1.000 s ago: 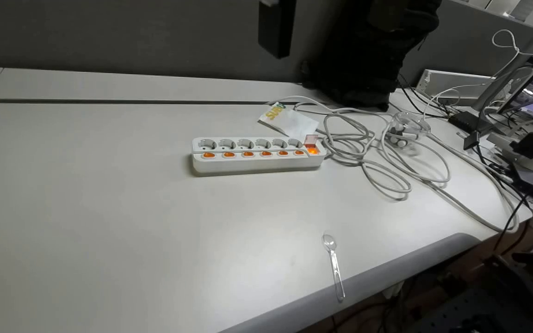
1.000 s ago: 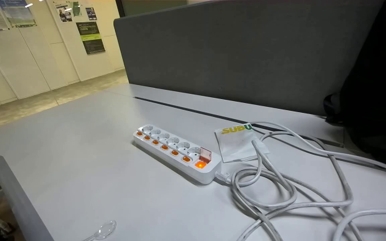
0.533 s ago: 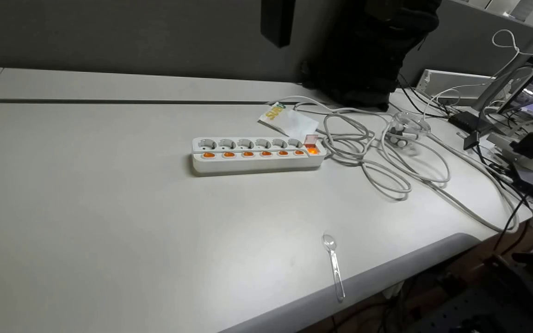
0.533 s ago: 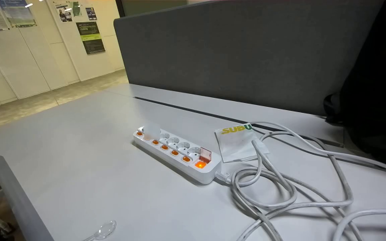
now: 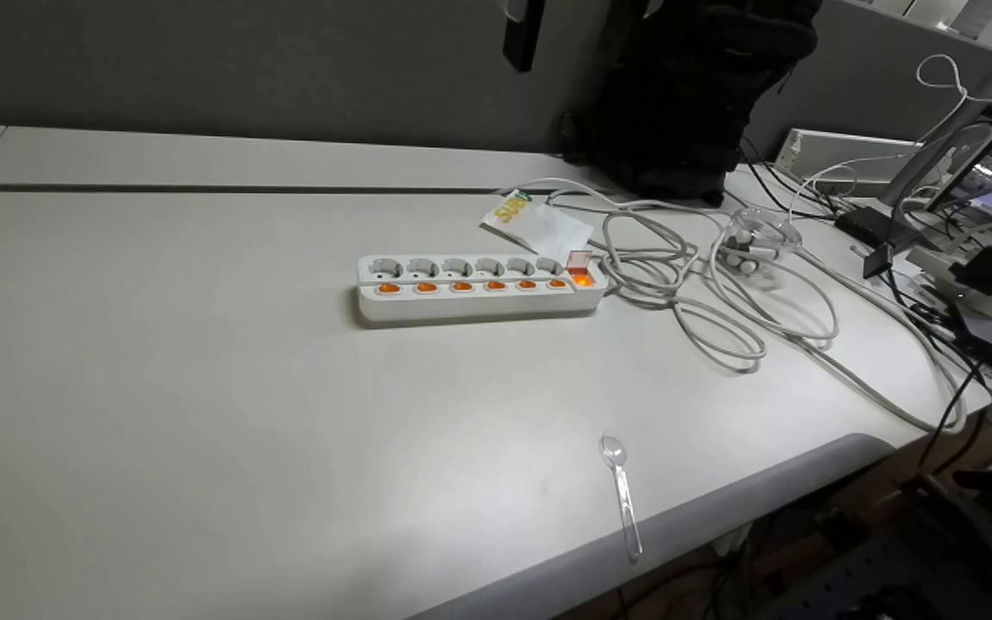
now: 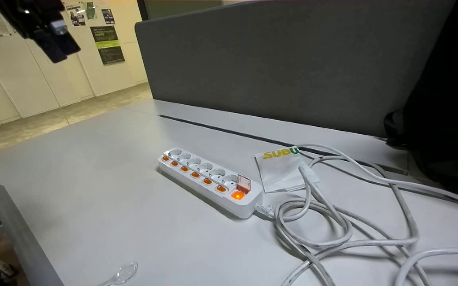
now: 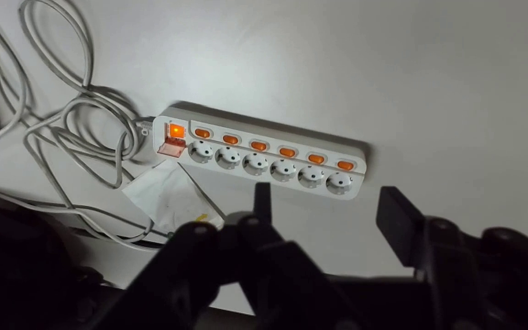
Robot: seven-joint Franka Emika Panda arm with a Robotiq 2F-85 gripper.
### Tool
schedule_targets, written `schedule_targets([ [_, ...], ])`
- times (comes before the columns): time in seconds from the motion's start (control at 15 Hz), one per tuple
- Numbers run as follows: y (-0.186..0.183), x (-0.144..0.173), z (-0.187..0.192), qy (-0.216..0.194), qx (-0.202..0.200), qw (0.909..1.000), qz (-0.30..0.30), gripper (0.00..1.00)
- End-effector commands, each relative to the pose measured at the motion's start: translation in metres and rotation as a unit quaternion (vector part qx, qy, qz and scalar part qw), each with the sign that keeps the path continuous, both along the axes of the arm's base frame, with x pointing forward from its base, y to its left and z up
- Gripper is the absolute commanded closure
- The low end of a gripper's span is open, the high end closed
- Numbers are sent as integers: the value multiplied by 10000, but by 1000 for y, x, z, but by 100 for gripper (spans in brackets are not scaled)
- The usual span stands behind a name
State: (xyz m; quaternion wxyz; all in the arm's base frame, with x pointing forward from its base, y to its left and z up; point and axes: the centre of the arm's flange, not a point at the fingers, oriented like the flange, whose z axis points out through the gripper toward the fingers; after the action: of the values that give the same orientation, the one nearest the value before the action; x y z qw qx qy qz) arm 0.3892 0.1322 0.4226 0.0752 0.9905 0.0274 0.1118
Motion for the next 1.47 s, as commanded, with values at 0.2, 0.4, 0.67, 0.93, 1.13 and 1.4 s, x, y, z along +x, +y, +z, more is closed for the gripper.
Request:
schedule_targets([
  [0.2, -46, 62, -41, -261, 539, 9929, -1028, 88],
  [0.4, -65, 79, -62, -108, 675, 9894, -1278, 100],
  [0.67, -79, 71, -76, 94, 675, 9901, -1225, 99],
  [0.93, -81, 77, -81, 139, 701, 9895, -1259, 100],
  [1.13, -87, 89, -100, 420, 869, 9869, -1295, 100],
  [1.4, -110, 109, -134, 768, 1070, 9793, -1537, 100],
])
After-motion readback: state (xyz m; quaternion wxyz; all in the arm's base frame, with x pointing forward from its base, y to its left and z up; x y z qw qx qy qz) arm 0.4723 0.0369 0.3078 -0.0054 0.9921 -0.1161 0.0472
